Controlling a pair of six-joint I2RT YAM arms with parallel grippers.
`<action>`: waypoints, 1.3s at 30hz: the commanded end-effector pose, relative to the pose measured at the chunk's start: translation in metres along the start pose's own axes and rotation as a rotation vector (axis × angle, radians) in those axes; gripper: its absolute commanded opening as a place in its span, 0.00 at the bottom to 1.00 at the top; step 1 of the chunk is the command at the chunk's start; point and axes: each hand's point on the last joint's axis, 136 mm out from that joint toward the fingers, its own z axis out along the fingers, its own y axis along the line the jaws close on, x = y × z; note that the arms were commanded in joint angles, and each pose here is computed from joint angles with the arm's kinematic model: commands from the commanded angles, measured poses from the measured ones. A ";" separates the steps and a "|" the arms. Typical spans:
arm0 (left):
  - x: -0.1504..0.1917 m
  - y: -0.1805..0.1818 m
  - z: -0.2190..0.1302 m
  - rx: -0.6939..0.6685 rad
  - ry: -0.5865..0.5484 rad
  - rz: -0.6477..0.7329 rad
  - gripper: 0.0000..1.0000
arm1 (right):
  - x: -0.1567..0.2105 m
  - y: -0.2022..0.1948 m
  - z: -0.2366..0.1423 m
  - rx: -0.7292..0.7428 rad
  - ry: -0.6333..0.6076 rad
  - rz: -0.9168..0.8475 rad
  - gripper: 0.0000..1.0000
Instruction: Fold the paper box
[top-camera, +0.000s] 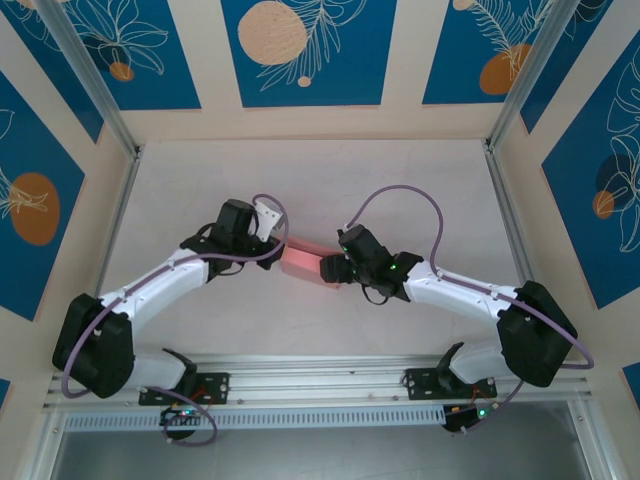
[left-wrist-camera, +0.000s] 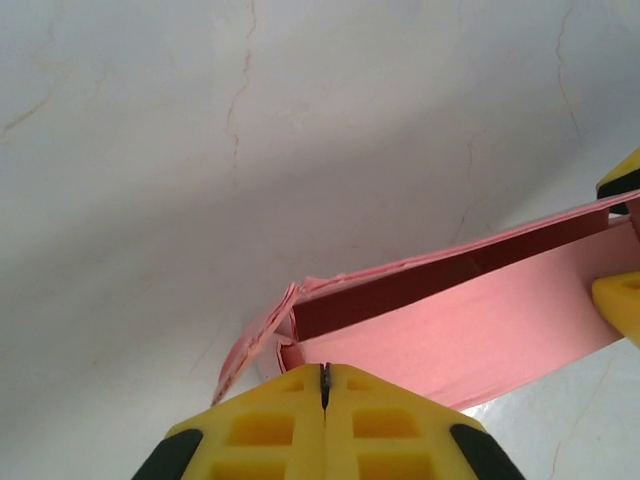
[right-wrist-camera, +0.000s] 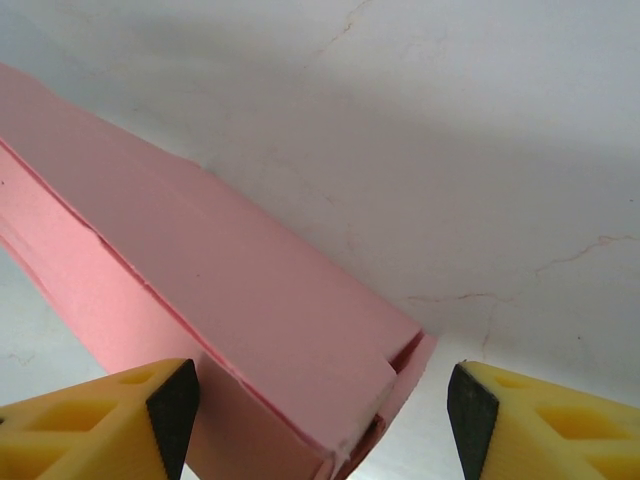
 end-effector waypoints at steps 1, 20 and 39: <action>-0.003 -0.005 -0.006 -0.005 0.026 -0.010 0.12 | 0.020 -0.010 0.008 0.038 0.057 0.000 0.68; -0.015 0.011 -0.014 -0.108 0.091 0.076 0.46 | 0.019 -0.010 0.008 0.040 0.057 -0.007 0.67; -0.017 0.016 0.004 -0.105 0.134 0.105 0.28 | 0.022 -0.007 0.010 0.032 0.064 -0.009 0.62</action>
